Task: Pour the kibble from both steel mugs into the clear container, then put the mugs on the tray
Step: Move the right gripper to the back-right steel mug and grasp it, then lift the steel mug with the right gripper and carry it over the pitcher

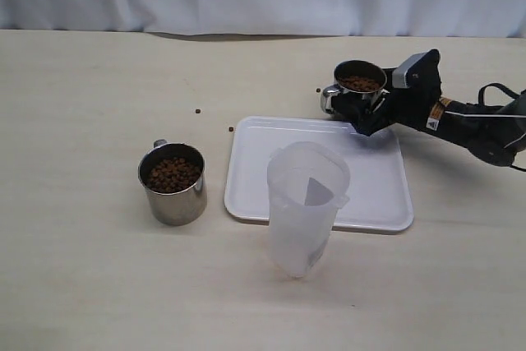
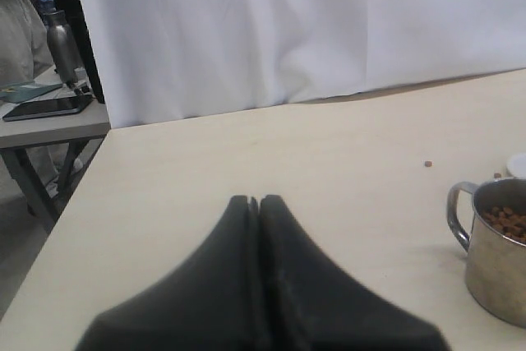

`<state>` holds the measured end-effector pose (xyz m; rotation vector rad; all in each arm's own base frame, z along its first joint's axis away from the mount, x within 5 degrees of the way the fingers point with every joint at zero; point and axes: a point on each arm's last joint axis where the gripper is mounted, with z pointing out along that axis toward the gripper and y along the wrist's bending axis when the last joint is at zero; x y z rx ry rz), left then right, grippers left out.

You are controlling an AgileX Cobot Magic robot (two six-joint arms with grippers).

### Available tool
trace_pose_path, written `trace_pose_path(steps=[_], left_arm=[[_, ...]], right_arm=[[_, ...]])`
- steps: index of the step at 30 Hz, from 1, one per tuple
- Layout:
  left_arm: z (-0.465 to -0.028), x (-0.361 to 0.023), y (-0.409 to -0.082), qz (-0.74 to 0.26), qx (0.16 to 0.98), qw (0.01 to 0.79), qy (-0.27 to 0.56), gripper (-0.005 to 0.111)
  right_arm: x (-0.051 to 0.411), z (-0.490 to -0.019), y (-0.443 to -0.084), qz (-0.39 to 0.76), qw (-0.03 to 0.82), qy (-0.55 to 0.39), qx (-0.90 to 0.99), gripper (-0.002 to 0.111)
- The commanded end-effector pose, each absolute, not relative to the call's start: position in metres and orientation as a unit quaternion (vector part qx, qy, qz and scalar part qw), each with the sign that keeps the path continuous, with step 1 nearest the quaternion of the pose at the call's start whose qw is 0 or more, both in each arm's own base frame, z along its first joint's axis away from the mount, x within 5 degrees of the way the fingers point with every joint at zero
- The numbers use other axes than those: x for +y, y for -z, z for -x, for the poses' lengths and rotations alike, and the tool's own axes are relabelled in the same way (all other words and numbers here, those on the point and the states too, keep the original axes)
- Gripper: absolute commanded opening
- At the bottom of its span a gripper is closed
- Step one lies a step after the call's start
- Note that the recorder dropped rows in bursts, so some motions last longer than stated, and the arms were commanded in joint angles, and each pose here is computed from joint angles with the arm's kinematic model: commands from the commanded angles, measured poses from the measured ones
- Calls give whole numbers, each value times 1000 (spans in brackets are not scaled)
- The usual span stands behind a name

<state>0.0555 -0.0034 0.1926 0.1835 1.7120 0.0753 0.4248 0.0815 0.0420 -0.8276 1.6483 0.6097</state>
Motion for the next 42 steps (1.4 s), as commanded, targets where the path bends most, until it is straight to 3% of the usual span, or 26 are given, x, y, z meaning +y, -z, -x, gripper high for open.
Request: trace_pose_path(steps=[1, 9, 11, 13, 14, 15, 19, 23, 28, 42], left_arm=[[-55, -4, -193, -81, 750, 656, -28, 0], [-55, -4, -192, -80, 752, 653, -27, 0], [-55, -4, -192, -80, 752, 653, -27, 0], [-55, -4, -192, -80, 752, 653, -27, 0], [-55, -4, -192, -80, 752, 653, -27, 0], [-55, -4, -192, -80, 752, 653, -27, 0], [-55, -4, -192, -80, 752, 653, -27, 0], [-55, -4, -192, -80, 752, 653, -27, 0], [-55, -4, -192, -80, 752, 653, -27, 0], [-55, -4, -193, -81, 750, 655, -28, 0]], right_arm=[[79, -429, -41, 317, 579, -252, 708, 102], [80, -429, -40, 318, 578, -253, 708, 101], [79, -429, -38, 317, 576, -252, 710, 93], [79, -429, -39, 317, 576, -252, 710, 72], [79, -429, -39, 316, 576, -253, 710, 49], [80, -429, -39, 318, 576, -255, 709, 38], [80, -428, -41, 317, 583, -266, 699, 5], [75, -421, -58, 338, 588, -322, 661, 5], [43, -424, -97, 231, 543, -403, 700, 5], [46, -409, -161, 223, 504, -436, 712, 5]])
